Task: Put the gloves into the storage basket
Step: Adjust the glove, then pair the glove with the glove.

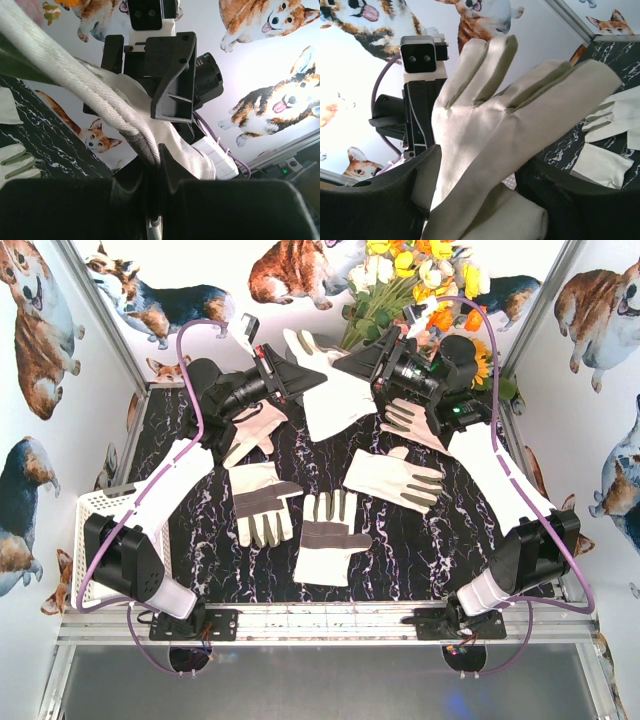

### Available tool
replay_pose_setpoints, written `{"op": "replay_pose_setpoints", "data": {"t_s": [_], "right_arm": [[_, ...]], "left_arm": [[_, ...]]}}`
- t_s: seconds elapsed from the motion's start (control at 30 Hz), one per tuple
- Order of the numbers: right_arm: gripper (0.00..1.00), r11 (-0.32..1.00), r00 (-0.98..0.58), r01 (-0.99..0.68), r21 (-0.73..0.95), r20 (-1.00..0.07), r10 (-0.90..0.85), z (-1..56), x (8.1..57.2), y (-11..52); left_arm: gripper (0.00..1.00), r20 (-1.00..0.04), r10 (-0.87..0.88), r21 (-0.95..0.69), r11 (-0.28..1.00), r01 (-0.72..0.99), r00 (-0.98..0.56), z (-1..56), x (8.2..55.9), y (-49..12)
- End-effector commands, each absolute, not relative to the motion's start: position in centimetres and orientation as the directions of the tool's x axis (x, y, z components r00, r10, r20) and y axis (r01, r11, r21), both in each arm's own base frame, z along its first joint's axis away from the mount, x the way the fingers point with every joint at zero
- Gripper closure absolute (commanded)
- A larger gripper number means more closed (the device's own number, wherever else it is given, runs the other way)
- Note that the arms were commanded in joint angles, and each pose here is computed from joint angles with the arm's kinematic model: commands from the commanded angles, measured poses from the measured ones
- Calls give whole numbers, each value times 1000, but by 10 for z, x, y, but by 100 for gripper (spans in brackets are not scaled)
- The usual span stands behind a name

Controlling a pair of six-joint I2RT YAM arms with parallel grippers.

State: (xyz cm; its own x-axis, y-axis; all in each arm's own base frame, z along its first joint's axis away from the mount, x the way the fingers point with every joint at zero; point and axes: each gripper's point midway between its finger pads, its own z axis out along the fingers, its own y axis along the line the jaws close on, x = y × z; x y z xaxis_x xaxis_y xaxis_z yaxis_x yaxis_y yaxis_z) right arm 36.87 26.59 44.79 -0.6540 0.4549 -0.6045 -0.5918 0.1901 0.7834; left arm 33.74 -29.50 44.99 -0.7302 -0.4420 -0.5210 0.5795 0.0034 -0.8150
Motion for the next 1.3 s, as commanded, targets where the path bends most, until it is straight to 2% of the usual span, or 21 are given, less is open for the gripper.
{"op": "replay_pose_setpoints", "data": {"t_s": [0.0, 0.07, 0.17, 0.4, 0.5, 0.63, 0.7, 0.87, 1.07, 1.27], "right_arm": [[43, 226, -590, -632, 741, -649, 480, 465, 365, 258], [48, 238, -587, -633, 737, -657, 473, 464, 363, 256], [62, 274, -584, -628, 729, -674, 453, 459, 357, 253], [89, 428, -578, -587, 687, -726, 373, 421, 343, 239], [99, 487, -597, -561, 670, -734, 323, 400, 332, 235], [100, 592, -613, -522, 614, -752, 240, 368, 316, 236], [100, 689, -614, -483, 540, -770, 173, 340, 308, 235], [100, 820, -687, -353, 451, -720, 100, 261, 278, 232], [100, 859, -687, -278, 430, -714, 135, 197, 244, 223], [100, 871, -694, -299, 390, -715, 82, 169, 232, 212]], "left_arm": [[100, -555, -431, -783, -18, 622, -711, 463, 328, -296], [100, -560, -439, -786, 12, 618, -703, 458, 332, -295], [100, -551, -454, -809, 84, 582, -700, 442, 342, -294], [100, -570, -442, -822, 309, 479, -692, 393, 359, -287], [100, -572, -425, -818, 360, 449, -702, 377, 357, -289], [100, -565, -403, -802, 472, 366, -720, 343, 353, -291], [100, -561, -381, -778, 545, 311, -735, 320, 348, -291], [100, -565, -310, -713, 649, 263, -765, 269, 327, -301], [100, -570, -191, -627, 730, 272, -799, 184, 297, -312], [100, -594, -162, -609, 730, 309, -788, 141, 278, -321]]}}
